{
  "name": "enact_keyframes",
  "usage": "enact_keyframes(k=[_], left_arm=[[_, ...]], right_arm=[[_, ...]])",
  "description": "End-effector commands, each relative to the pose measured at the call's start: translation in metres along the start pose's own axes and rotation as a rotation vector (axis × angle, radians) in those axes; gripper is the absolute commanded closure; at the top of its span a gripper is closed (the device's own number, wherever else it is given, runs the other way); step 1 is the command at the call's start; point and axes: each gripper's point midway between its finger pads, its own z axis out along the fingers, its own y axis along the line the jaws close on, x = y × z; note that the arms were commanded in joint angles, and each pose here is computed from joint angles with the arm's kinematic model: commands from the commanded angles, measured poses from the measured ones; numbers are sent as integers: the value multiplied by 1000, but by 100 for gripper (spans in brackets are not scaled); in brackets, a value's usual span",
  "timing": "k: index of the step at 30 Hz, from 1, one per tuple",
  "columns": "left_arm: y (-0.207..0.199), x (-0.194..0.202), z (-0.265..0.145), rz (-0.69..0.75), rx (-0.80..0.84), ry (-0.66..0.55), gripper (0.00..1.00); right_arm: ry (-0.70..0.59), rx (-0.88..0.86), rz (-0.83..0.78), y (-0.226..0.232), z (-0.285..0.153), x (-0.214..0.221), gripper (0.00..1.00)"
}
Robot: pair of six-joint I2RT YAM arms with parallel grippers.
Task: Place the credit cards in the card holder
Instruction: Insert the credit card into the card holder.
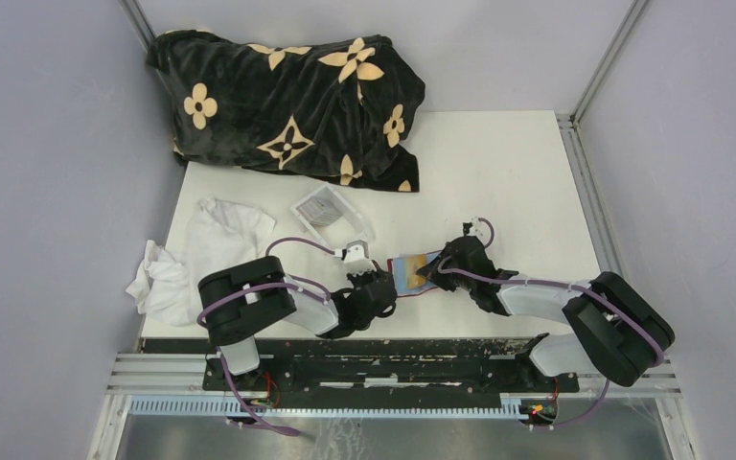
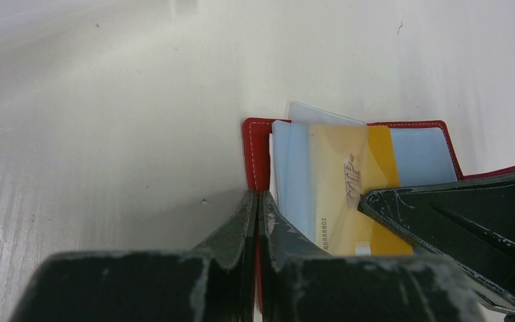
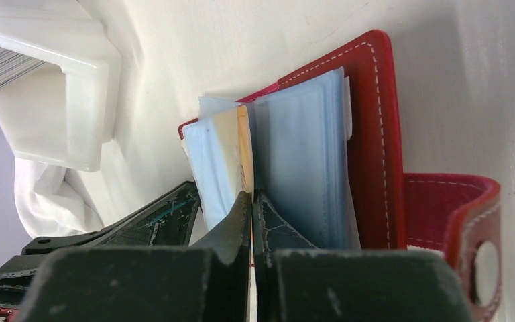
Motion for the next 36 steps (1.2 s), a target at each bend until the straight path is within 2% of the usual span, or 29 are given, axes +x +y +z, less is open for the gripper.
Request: enact_keyframes(k=[1, 8, 14, 24, 36], left_arm=[[68, 84, -33, 214, -107, 353, 97], [70, 84, -34, 219, -110, 350, 97], [67, 87, -32, 222, -106, 359, 97], [66, 86, -31, 224, -104, 356, 97], [68, 88, -30, 228, -112, 354, 97]], right_arm=[[-21, 137, -56, -36, 2, 0, 99], [-17, 126, -73, -35, -5, 1, 99], [-63, 107, -75, -31, -17, -8, 99], [-58, 108, -73, -35, -11, -5, 99], [-109, 105, -79, -44, -16, -10, 99]])
